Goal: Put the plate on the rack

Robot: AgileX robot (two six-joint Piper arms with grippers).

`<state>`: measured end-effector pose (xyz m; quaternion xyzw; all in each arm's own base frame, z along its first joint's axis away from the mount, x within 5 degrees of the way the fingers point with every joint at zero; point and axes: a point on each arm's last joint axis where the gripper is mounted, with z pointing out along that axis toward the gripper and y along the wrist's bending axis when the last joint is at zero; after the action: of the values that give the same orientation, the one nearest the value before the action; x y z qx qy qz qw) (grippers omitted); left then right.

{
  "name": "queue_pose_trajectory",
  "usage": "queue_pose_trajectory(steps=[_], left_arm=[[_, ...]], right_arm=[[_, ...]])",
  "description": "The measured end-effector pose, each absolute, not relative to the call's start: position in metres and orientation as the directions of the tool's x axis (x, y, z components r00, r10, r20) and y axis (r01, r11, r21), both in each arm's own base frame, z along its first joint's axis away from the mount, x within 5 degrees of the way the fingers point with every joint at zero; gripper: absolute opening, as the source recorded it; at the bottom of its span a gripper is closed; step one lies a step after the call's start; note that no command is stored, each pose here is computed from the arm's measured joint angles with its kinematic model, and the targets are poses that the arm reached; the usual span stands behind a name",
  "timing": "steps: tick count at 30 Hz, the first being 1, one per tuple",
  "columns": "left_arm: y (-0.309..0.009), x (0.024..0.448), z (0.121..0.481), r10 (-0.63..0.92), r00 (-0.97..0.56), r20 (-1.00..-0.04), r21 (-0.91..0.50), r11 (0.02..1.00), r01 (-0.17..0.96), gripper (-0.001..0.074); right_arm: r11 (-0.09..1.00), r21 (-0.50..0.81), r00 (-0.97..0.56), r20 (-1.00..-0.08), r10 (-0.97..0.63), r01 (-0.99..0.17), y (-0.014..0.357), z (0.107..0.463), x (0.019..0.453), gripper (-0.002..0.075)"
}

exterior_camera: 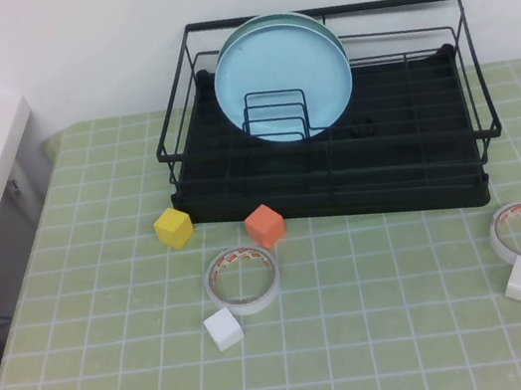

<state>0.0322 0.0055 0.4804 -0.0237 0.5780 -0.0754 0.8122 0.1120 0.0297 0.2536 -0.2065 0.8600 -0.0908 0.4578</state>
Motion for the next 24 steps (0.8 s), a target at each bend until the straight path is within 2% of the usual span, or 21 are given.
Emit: queue_pose_trajectory(steps=[7,24], left_arm=[[0.013,0.004,0.477,-0.162,0.347,-0.924,-0.143,0.986,0.082,-0.0001],[0.013,0.003,0.476,-0.163,0.343,-0.925,-0.145,0.986,0.078,-0.0001]], right_arm=[[0.9,-0.339,-0.494,-0.753,-0.434,-0.274,0.03,0.254,0.112,-0.0002],[0.905,-0.326,-0.501,-0.754,-0.424,-0.275,0.031,0.253,0.112,-0.0002]])
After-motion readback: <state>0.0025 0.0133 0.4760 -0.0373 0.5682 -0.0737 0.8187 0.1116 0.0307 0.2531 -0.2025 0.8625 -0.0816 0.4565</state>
